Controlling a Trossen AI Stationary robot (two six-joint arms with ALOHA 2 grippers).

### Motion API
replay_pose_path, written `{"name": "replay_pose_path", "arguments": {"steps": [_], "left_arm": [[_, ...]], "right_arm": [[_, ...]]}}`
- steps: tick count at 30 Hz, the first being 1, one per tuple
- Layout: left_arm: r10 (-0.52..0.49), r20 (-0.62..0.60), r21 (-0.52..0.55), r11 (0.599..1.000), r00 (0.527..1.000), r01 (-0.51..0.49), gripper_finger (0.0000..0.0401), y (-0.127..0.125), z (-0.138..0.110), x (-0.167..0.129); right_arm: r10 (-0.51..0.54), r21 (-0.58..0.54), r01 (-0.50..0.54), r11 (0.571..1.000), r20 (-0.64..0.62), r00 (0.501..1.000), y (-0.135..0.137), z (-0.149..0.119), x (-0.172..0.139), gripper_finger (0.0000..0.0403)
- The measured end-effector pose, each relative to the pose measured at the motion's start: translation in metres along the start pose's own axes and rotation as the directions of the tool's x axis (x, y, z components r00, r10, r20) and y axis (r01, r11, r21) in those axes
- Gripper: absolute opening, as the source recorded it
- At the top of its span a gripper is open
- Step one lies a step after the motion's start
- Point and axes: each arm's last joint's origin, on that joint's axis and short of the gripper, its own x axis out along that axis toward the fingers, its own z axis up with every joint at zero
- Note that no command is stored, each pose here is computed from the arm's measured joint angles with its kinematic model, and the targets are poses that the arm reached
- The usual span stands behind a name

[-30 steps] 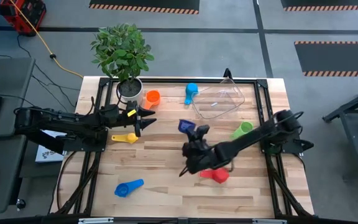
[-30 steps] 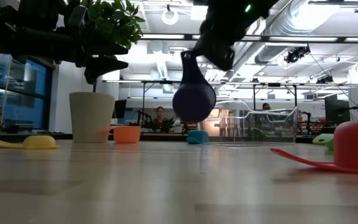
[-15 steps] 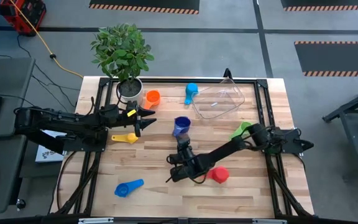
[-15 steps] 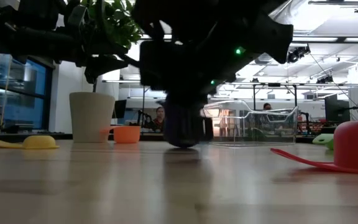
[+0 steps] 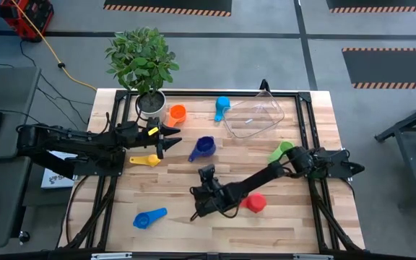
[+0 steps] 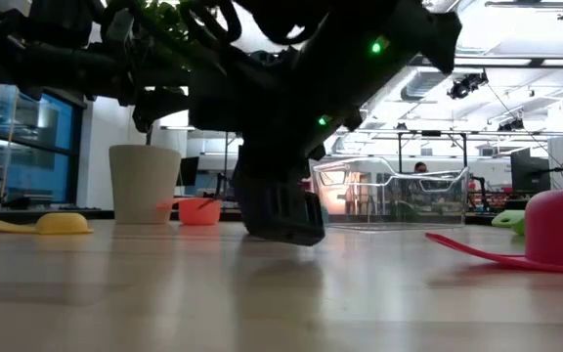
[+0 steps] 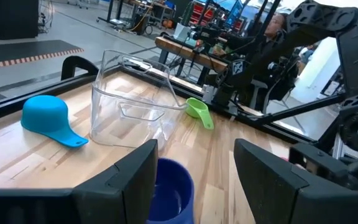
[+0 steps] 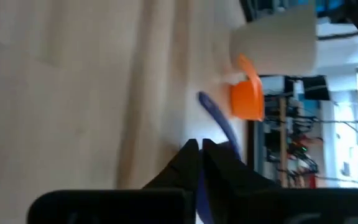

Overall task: Nest measuring cups in basket
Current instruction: Move the red measuring cup to the left side of the table

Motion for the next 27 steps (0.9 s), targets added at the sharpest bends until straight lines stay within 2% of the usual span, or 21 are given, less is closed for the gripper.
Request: {"name": "replay_pose_path", "arguments": {"steps": [6, 9, 13, 17, 21, 24, 27], "left_arm": [[0.001, -0.002, -0.001, 1.000, 1.000, -0.001, 0.0202, 0.000, 0.000, 0.000], [0.005, -0.014, -0.001, 1.000, 1.000, -0.005, 0.0202, 0.000, -0.001, 0.000], [0.010, -0.027, -0.002, 1.000, 1.000, -0.010, 0.0202, 0.001, -0.003, 0.000], [0.009, -0.027, -0.002, 1.000, 1.000, -0.009, 0.0202, 0.001, -0.003, 0.000], [0.005, -0.029, 0.004, 1.000, 1.000, -0.005, 0.0202, 0.001, -0.003, 0.000], [-0.001, -0.031, 0.013, 1.000, 1.000, 0.001, 0.0202, 0.001, -0.003, 0.000], [-0.001, -0.029, 0.024, 1.000, 1.000, 0.002, 0.0202, 0.001, -0.003, 0.000]], "right_arm": [[0.048, 0.010, -0.048, 0.999, -0.018, 0.999, -0.004, 0.003, -0.008, 0.0077], [0.110, 0.067, -0.104, 0.992, -0.089, 0.990, -0.015, -0.007, -0.017, 0.0115], [0.171, 0.175, -0.128, 0.976, -0.257, 0.951, -0.041, -0.032, -0.029, 0.0165], [0.156, 0.233, -0.061, 0.970, -0.414, 0.897, -0.063, -0.055, -0.040, 0.0203], [0.055, 0.252, 0.066, 0.965, -0.442, 0.896, -0.068, -0.081, -0.053, 0.0226], [0.101, 0.354, 0.076, 0.932, -0.454, 0.885, -0.071, -0.111, -0.066, 0.0231], [0.216, 0.528, 0.044, 0.848, -0.422, 0.881, -0.073, -0.142, -0.082, 0.0231]]}}
